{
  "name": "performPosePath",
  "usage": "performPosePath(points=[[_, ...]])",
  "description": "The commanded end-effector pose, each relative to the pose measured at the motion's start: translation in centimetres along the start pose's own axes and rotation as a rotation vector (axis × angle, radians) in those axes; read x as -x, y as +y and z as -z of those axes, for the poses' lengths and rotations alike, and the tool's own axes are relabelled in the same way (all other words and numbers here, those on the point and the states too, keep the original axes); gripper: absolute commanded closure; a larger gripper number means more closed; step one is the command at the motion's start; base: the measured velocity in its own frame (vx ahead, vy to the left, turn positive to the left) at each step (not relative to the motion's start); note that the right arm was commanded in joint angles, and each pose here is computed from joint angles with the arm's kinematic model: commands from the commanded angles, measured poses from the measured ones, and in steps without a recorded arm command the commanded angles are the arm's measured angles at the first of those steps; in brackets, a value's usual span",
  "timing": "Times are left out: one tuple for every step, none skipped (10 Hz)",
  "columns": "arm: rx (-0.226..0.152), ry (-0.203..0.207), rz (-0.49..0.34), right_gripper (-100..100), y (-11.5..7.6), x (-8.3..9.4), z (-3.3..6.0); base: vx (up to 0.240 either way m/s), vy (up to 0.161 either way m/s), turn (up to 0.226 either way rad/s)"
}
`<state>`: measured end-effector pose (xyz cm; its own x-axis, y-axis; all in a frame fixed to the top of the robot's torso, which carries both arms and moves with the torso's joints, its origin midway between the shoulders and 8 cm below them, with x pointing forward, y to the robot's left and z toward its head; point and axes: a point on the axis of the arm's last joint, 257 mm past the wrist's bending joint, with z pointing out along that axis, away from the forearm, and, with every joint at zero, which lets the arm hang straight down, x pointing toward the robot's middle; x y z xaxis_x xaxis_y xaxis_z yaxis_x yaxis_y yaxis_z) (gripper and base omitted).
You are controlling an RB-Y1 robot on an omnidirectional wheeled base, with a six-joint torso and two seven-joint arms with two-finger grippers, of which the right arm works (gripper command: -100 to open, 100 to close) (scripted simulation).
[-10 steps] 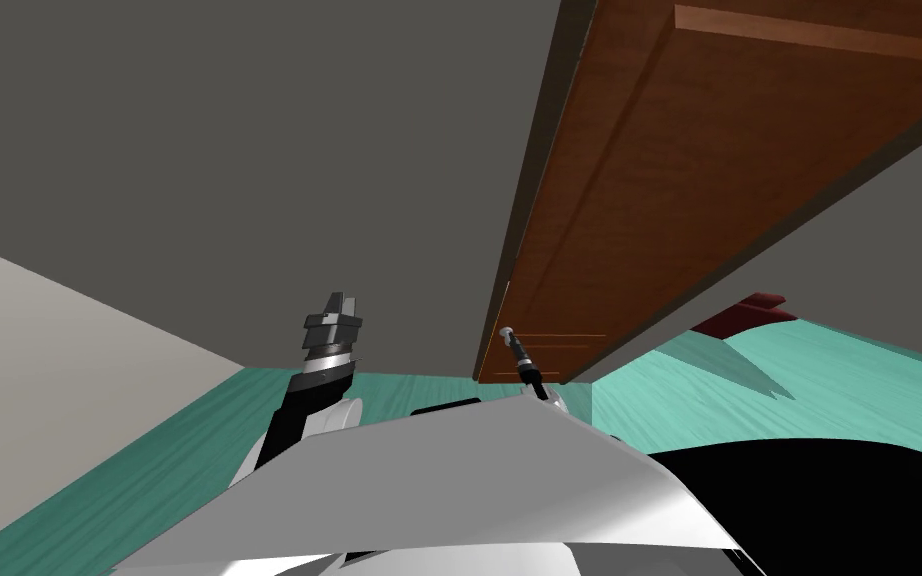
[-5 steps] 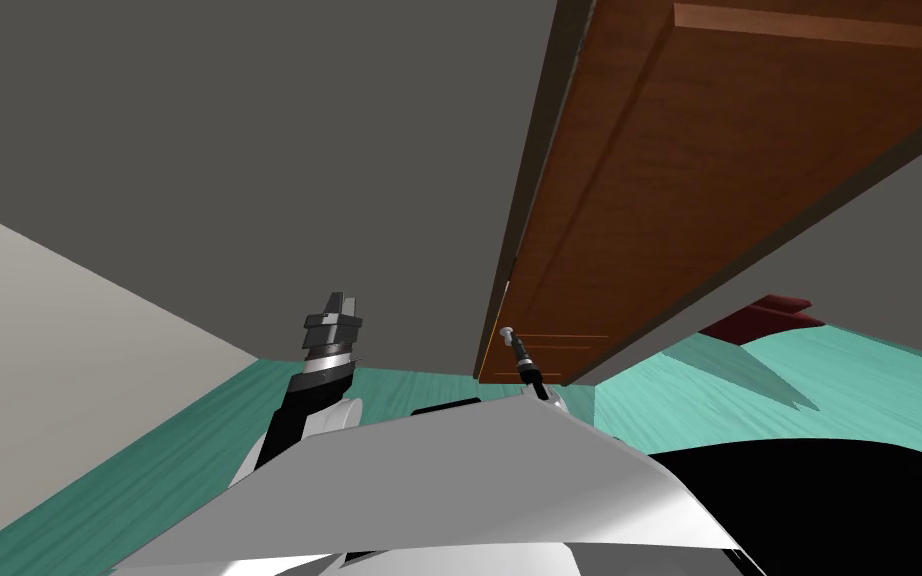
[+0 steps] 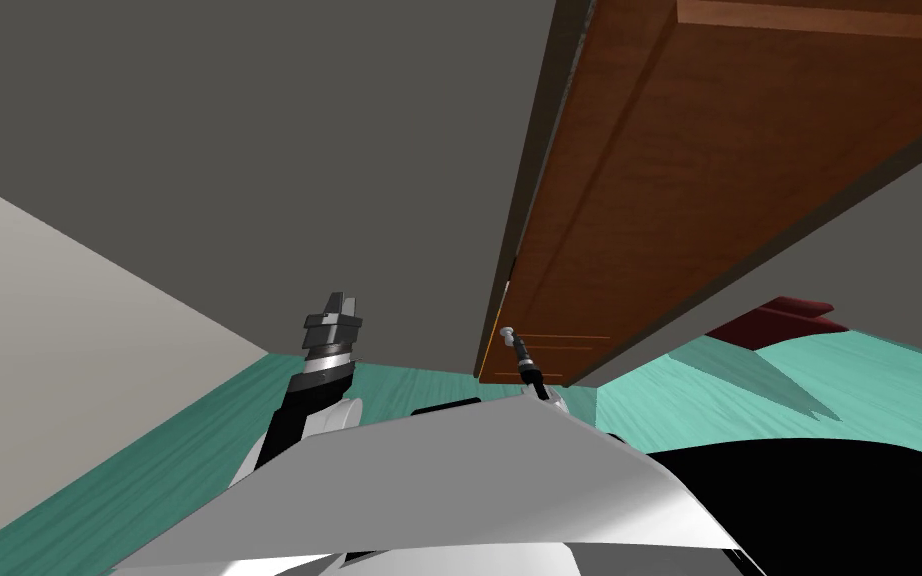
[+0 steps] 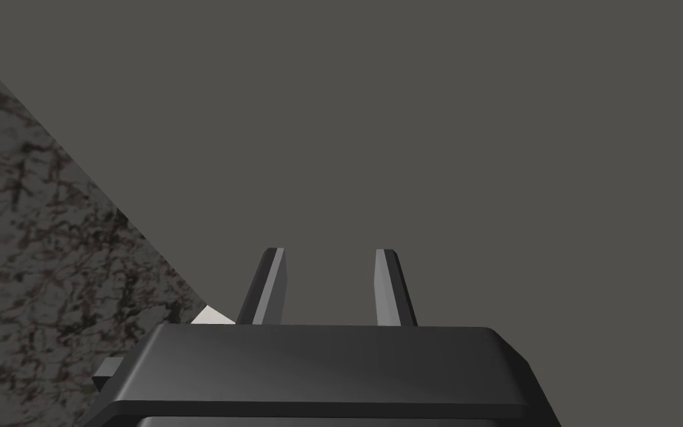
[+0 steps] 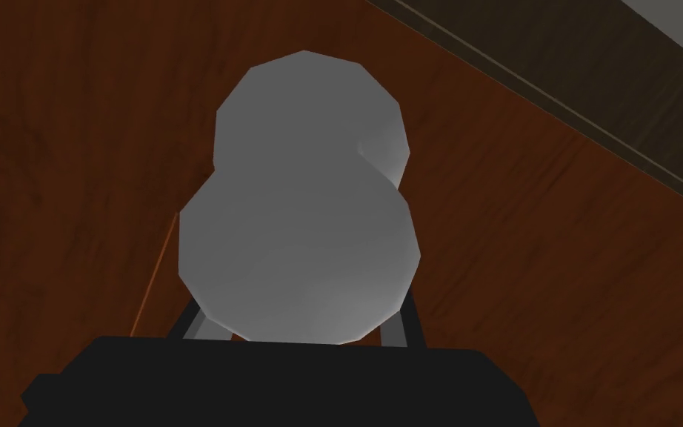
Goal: Pull the door open
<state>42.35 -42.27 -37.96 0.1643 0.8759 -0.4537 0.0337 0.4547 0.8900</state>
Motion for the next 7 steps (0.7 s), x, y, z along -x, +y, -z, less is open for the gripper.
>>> performPosePath(points=[[-0.008, 0.011, -0.067, 100, 0.10, -1.61, -0.04, -0.031, -0.017, 0.061], [-0.008, 0.011, -0.067, 100, 0.10, -1.61, -0.04, -0.032, -0.020, 0.063], [-0.011, 0.002, -0.117, 100, 0.02, -1.44, -0.12, -0.050, -0.018, 0.064], [-0.014, -0.006, -0.150, 100, -0.06, -1.27, -0.20, -0.078, -0.033, 0.104], [-0.014, -0.006, -0.166, 100, -0.06, -1.27, -0.20, -0.061, -0.025, 0.064], [-0.017, -0.015, -0.212, 100, -0.13, -1.10, -0.28, -0.057, -0.023, 0.089], [-0.017, -0.015, -0.216, 100, -0.13, -1.10, -0.28, -0.047, -0.022, 0.054]])
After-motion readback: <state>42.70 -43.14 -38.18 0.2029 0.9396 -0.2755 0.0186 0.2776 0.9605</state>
